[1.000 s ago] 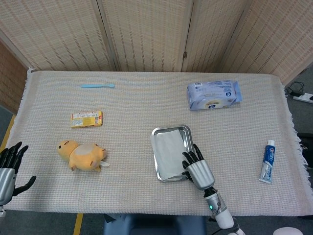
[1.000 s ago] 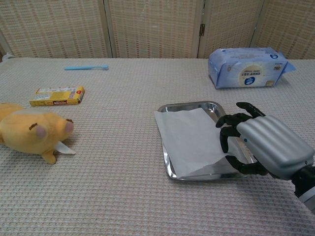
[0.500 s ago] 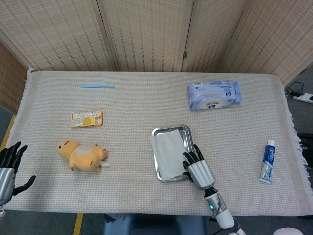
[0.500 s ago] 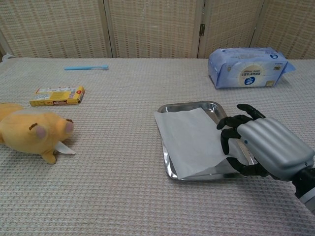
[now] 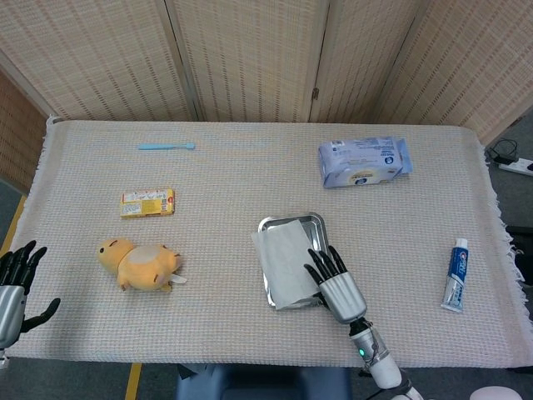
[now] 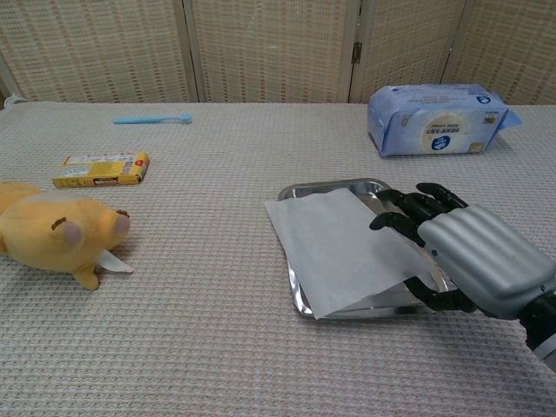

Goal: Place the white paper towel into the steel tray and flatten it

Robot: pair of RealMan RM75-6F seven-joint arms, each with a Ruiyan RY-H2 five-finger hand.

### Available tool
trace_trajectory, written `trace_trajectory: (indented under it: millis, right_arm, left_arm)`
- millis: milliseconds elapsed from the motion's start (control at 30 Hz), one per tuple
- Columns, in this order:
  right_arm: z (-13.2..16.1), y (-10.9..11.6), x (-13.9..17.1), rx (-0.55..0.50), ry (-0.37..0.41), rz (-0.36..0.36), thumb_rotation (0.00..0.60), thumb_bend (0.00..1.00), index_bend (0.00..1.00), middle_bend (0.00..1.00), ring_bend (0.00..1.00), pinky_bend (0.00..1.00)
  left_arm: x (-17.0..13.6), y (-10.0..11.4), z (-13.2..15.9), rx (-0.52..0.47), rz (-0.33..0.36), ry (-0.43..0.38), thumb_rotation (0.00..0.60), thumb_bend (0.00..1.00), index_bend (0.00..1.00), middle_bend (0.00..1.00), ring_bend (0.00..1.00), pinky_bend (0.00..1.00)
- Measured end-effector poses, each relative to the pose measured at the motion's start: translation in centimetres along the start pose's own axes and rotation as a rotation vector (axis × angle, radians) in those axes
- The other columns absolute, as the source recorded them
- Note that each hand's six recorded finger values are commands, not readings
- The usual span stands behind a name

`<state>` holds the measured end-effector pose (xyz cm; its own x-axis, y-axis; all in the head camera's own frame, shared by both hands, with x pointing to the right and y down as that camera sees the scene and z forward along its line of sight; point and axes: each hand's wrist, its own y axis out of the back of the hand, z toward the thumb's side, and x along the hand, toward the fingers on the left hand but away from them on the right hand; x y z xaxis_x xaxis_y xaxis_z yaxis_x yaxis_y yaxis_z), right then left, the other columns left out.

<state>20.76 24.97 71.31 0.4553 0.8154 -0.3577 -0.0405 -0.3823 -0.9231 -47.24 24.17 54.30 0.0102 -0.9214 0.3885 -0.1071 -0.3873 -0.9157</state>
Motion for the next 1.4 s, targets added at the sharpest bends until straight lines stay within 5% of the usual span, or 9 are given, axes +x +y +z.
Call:
trace_trajectory:
  millis: [300,500,733,1033,1400]
  right_arm:
    - [0.4,0.1,0.0,-0.041,0.008,0.051,0.600,0.55,0.11,0.00,0.04,0.00]
    - [1.0,0.3,-0.7,-0.084,0.016,0.172,0.600,0.55,0.00,0.00,0.00,0.00]
    - [0.9,1.2,-2.1,-0.095,0.021,0.332,0.600,0.55,0.00,0.00,0.00,0.00]
    - [0.6,3.8,-4.1,-0.035,0.048,0.423,0.600,0.44,0.00,0.00,0.00,0.00]
    - [1.2,3.8,-4.3,-0.022,0.084,0.563,0.600,0.39,0.00,0.00,0.00,0.00]
  left_arm:
    - [0.0,0.0,0.0,0.000,0.001,-0.003,0.600,0.33,0.03,0.02,0.00,0.00]
    - [0.0,0.1,0.1,-0.001,0.003,-0.007,0.600,0.33,0.03,0.02,0.00,0.00]
    - [0.0,0.0,0.1,0.001,0.001,-0.008,0.600,0.33,0.03,0.02,0.00,0.00]
    - [0.0,0.0,0.2,0.006,0.003,-0.010,0.600,0.33,0.03,0.02,0.00,0.00]
    - [0.0,-0.1,0.2,0.014,0.004,-0.009,0.600,0.34,0.03,0.02,0.00,0.00]
